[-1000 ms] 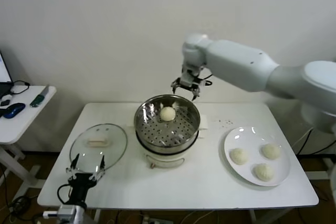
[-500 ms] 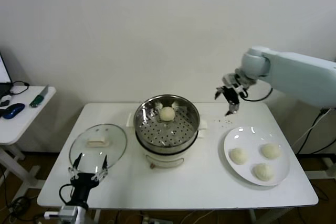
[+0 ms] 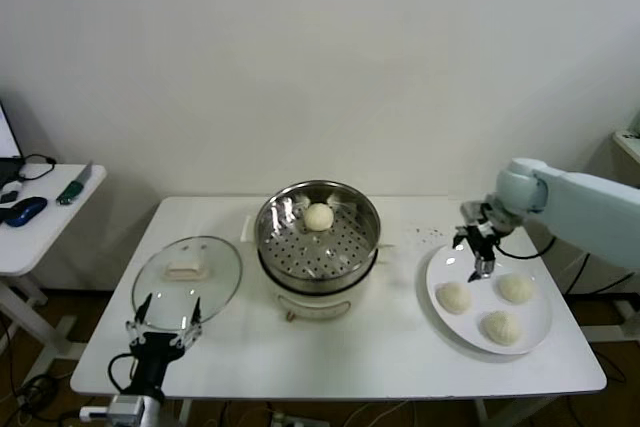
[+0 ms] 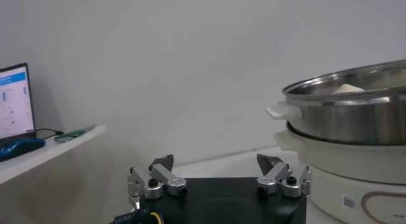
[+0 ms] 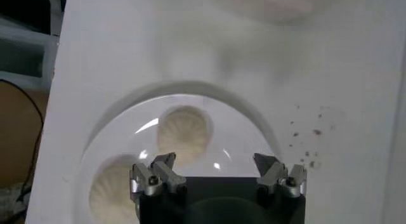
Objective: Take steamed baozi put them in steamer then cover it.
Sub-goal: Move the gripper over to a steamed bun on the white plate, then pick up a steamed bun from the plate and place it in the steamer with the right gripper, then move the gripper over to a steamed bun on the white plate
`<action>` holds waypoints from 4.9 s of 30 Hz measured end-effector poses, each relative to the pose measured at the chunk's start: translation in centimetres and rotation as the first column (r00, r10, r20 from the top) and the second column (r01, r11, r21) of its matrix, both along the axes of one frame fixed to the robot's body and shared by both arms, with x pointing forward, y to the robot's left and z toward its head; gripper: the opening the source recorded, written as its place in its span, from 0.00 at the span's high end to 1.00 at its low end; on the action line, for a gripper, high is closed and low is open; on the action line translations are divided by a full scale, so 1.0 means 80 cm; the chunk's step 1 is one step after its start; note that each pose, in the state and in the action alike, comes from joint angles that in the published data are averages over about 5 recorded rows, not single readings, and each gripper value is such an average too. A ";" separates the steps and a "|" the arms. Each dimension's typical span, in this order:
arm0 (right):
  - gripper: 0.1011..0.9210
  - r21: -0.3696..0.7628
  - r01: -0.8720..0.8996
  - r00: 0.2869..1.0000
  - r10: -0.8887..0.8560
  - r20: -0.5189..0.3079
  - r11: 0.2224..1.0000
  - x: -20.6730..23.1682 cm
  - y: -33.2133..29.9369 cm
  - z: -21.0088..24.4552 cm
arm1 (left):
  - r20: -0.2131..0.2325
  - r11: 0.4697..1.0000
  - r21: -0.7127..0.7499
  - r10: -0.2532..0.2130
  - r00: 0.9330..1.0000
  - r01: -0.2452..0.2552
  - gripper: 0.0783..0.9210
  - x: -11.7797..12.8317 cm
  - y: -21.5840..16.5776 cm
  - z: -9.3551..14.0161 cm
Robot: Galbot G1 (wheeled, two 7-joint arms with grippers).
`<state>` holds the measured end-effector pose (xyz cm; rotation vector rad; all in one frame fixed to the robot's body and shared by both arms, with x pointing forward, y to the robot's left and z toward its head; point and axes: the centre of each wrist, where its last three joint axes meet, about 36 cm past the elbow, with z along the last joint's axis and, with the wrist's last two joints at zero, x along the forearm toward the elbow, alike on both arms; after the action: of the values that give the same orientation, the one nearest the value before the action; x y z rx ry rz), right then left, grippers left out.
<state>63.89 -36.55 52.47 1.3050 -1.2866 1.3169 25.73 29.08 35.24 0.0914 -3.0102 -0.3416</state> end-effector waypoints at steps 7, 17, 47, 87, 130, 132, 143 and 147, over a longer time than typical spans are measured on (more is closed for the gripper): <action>0.12 0.013 0.038 0.999 -0.037 -0.029 0.999 -0.010 -0.008 -0.044 | -0.007 1.000 0.004 0.004 1.000 -0.004 0.12 -0.002 0.000 -0.003; 0.12 0.017 0.054 0.997 -0.053 -0.054 0.998 -0.014 -0.007 -0.080 | -0.014 1.000 0.006 0.005 1.000 -0.005 0.12 -0.004 -0.001 -0.006; 0.25 0.067 0.089 0.996 -0.090 0.010 0.994 0.025 -0.011 0.000 | -0.016 1.000 -0.007 -0.001 1.000 0.001 0.12 -0.014 -0.009 -0.008; 0.25 0.183 -0.166 0.984 0.150 0.097 0.969 0.087 0.419 0.139 | -0.014 1.000 0.002 0.013 1.000 -0.013 0.12 -0.030 -0.019 -0.001; 0.12 0.087 -0.136 0.990 0.132 0.043 0.987 0.061 0.224 0.186 | -0.035 1.000 0.006 0.016 0.999 -0.015 0.12 -0.025 -0.013 -0.011; 0.12 0.080 -0.115 0.993 0.113 0.032 0.990 0.051 0.188 0.181 | -0.040 1.000 0.005 0.016 0.999 -0.016 0.12 -0.027 -0.013 -0.012; 0.12 0.035 -0.023 0.999 0.024 -0.029 0.999 -0.025 0.018 0.096 | -0.055 1.000 0.007 0.031 0.998 -0.030 0.12 -0.032 -0.013 -0.015; 0.12 0.015 0.002 0.999 -0.002 -0.051 1.000 -0.048 -0.023 0.058 | -0.064 0.999 0.012 0.044 0.997 -0.043 0.12 -0.036 -0.012 -0.017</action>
<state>60.06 -38.41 57.09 1.3390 -1.2642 1.2668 22.89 28.10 33.86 0.1436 -2.9379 -0.3489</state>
